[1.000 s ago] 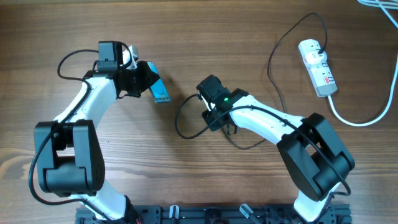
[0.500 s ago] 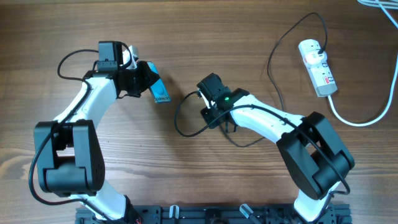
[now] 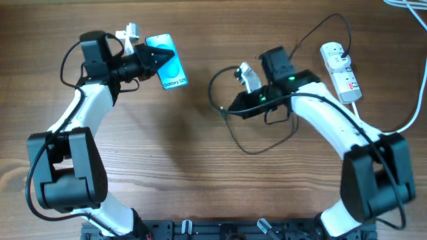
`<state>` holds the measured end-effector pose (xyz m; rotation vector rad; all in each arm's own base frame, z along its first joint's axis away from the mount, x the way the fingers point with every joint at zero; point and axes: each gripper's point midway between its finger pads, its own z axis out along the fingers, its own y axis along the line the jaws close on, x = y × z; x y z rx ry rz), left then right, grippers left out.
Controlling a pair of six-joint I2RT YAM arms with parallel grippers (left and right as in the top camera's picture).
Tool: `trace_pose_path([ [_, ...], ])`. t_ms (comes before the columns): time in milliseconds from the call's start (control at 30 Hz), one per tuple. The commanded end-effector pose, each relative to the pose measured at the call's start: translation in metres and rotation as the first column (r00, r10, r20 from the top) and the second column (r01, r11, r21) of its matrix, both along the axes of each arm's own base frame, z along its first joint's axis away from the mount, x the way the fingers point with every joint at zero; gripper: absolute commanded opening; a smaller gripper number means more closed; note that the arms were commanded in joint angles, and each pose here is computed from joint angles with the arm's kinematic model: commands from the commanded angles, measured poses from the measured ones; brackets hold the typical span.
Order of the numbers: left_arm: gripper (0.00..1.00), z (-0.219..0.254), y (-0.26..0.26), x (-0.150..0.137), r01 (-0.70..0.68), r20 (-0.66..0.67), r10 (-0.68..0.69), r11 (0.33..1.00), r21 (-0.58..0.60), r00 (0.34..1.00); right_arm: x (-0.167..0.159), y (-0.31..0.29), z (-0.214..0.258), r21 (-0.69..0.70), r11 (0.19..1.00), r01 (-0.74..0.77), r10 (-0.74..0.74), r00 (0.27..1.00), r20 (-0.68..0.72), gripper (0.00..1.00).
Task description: Plug charger to phone and switch on socket
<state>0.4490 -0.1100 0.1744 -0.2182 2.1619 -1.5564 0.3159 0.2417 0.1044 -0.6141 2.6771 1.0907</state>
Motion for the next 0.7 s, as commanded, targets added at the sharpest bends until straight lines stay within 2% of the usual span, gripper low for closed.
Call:
trace_pose_path([
  [0, 0.04, 0.012, -0.006, 0.000, -0.021, -0.125, 0.008, 0.994, -0.106, 0.992, -0.017, 0.018, 0.027, 0.130, 0.989, -0.064, 0.069, 0.997, -0.034, 0.04],
  [67, 0.04, 0.009, -0.008, 0.005, -0.051, -0.134, 0.038, 0.995, -0.090, 0.990, -0.006, 0.002, 0.009, -0.003, 1.000, 0.000, 0.000, 1.000, -0.014, 0.04],
  [133, 0.04, 0.002, -0.013, 0.005, -0.064, -0.157, 0.053, 0.996, -0.065, 0.986, 0.015, -0.038, -0.024, -0.285, 0.949, 0.137, -0.120, 0.990, 0.076, 0.04],
  [167, 0.04, -0.003, -0.014, 0.004, -0.067, -0.164, 0.059, 0.997, -0.049, 0.985, 0.018, -0.044, -0.031, -0.330, 0.932, 0.150, -0.126, 0.988, 0.093, 0.04],
  [200, 0.04, -0.010, -0.013, 0.003, -0.076, -0.177, 0.071, 0.997, -0.023, 0.982, 0.018, -0.043, -0.035, -0.346, 0.926, 0.148, -0.122, 0.988, 0.096, 0.11],
  [233, 0.04, -0.017, -0.011, 0.003, -0.091, -0.192, 0.090, 0.996, 0.006, 0.977, 0.018, -0.041, -0.039, -0.349, 0.927, 0.140, -0.114, 0.989, 0.095, 0.27],
  [267, 0.04, -0.028, -0.007, 0.002, -0.118, -0.214, 0.126, 0.992, 0.050, 0.969, 0.021, -0.038, -0.045, -0.355, 0.926, 0.132, -0.102, 0.990, 0.101, 0.48],
  [300, 0.04, -0.035, -0.002, 0.002, -0.140, -0.233, 0.155, 0.987, 0.079, 0.960, 0.021, -0.035, -0.051, -0.367, 0.923, 0.117, -0.084, 0.991, 0.105, 0.54],
  [367, 0.04, -0.049, 0.011, 0.003, -0.190, -0.268, 0.223, 0.971, 0.142, 0.937, 0.012, -0.033, -0.071, -0.429, 0.900, 0.071, -0.037, 0.996, 0.086, 0.57],
  [533, 0.04, -0.065, 0.013, -0.010, -0.143, -0.271, 0.200, 0.966, 0.215, 0.942, -0.017, -0.011, -0.094, -0.479, 0.874, -0.084, 0.113, 0.993, 0.033, 0.63],
  [600, 0.04, -0.074, 0.016, -0.016, -0.135, -0.286, 0.210, 0.956, 0.260, 0.935, -0.020, -0.010, -0.100, -0.521, 0.849, -0.092, 0.134, 0.990, 0.044, 0.64],
  [667, 0.04, -0.087, 0.023, -0.023, -0.136, -0.318, 0.241, 0.937, 0.321, 0.917, -0.018, -0.021, -0.113, -0.639, 0.765, -0.074, 0.166, 0.982, 0.086, 0.63],
])
